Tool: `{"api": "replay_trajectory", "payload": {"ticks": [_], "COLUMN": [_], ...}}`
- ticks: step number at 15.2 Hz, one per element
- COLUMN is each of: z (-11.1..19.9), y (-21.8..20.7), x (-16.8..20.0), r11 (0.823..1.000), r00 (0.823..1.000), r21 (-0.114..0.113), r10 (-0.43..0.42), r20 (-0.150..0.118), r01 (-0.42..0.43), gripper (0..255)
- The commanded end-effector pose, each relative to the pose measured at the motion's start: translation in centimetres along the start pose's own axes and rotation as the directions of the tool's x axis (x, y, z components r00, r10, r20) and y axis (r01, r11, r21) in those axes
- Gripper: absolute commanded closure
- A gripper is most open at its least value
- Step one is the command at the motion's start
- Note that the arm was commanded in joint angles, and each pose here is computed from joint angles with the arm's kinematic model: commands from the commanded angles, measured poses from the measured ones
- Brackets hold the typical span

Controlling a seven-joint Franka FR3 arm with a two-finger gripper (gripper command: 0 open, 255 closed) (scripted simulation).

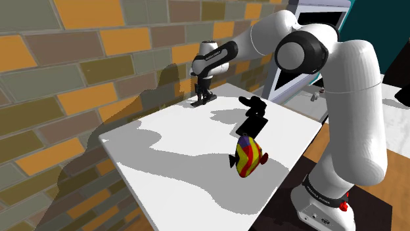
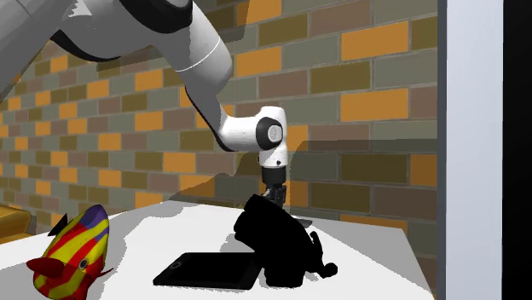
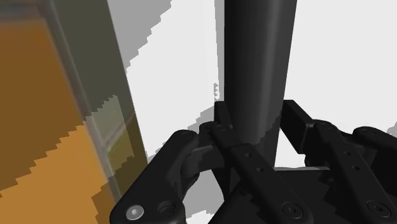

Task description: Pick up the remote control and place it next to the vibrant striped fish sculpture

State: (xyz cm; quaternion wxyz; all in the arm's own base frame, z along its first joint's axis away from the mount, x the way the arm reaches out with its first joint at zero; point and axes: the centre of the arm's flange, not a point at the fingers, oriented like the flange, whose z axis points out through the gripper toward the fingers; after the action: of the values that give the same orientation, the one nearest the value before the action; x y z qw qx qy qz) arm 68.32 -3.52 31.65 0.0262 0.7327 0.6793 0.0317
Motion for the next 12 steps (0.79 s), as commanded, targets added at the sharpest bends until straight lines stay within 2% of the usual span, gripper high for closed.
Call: {"api": "replay_trajectory", "payload": {"ticks": [1,12], "z": [-0.3,-6.1], "y": [0.1,0.6], "x": [0.0,0.1], "r11": [1.0,1.0], "r00": [1.0,1.0], "r21": [0.0,0.0], "r10": [0.0,0.0], "r20": [0.0,0.0], "r01": [0.0,0.0], "gripper": [255,255]}}
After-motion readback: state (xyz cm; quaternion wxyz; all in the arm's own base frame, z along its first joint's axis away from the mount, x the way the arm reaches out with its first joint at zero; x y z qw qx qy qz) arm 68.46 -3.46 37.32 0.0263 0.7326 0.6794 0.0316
